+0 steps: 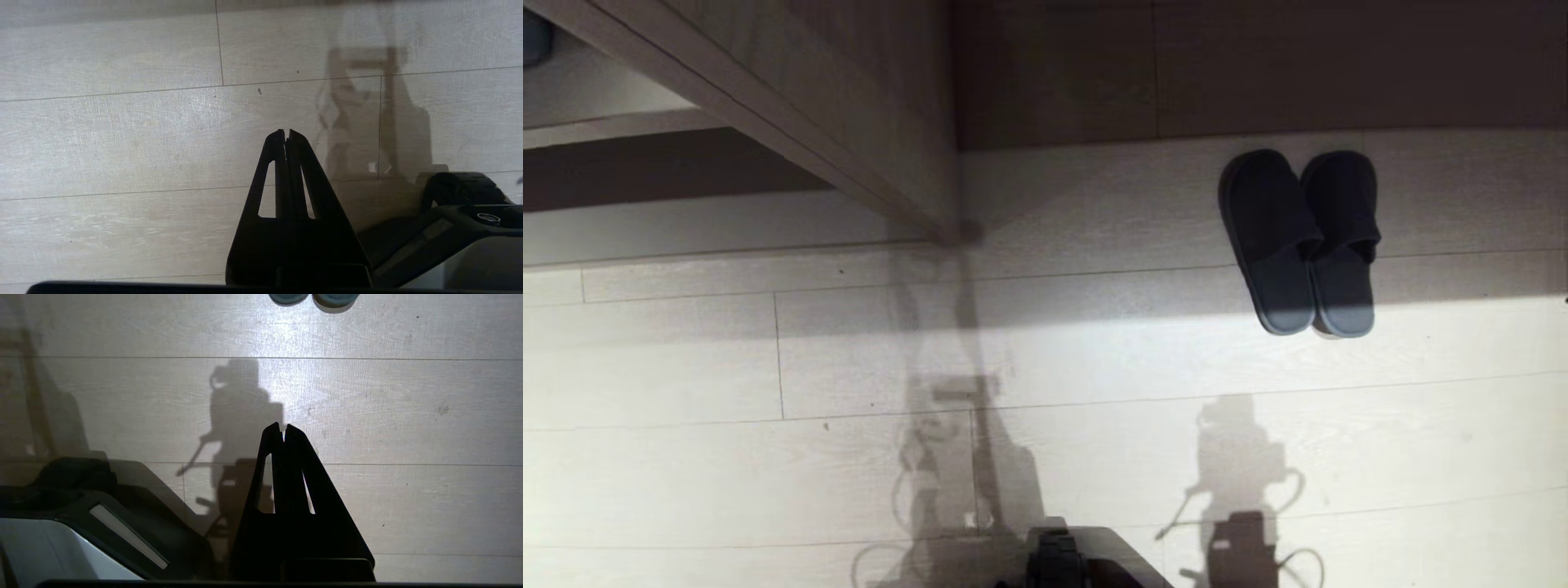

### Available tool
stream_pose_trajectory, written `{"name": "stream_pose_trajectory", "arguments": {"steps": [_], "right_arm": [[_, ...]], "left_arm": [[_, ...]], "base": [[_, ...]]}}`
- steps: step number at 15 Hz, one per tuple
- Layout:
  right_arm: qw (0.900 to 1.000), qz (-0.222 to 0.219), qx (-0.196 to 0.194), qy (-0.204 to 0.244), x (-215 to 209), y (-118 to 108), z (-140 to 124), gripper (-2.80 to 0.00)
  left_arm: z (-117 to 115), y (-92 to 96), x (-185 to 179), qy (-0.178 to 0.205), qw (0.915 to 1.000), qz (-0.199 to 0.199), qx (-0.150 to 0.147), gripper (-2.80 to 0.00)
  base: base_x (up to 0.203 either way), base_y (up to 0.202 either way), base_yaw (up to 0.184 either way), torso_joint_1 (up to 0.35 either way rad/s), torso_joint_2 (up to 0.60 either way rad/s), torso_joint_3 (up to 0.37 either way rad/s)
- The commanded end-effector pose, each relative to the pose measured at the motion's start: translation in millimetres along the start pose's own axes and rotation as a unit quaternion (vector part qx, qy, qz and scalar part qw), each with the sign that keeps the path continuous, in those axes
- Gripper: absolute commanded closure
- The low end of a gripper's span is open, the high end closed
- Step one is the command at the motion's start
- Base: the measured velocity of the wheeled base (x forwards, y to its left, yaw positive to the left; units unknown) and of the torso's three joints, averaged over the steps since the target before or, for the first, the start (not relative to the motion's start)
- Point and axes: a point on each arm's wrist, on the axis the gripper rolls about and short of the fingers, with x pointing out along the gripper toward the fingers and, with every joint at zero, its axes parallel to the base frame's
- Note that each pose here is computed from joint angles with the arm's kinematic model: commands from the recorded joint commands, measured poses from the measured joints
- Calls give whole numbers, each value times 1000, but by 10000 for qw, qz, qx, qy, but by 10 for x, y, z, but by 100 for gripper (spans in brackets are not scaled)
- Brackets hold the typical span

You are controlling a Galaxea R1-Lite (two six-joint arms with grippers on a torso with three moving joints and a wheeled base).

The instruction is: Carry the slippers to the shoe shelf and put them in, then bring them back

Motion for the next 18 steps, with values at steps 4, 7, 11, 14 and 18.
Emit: {"name": "stream_pose_trajectory", "arguments": {"steps": [4,7,11,14,18], "right_arm": [[10000,5,-2,12,2,0,0,0],[10000,5,-2,13,3,0,1,0],[10000,5,-2,13,3,0,1,0],[10000,5,-2,13,3,0,1,0],[10000,5,-2,13,3,0,1,0]], "left_arm": [[1,0,0,-5,10000,2,-5,0],[1,0,1,1,10000,2,-5,0],[1,0,0,-5,10000,2,-5,0],[1,0,0,-5,10000,2,-5,0],[1,0,0,-5,10000,2,-5,0]], "base": [[0,0,0,3,3,205],[0,0,0,2,1,200],[0,0,0,2,2,201],[0,0,0,1,3,203],[0,0,0,3,-2,205]]}}
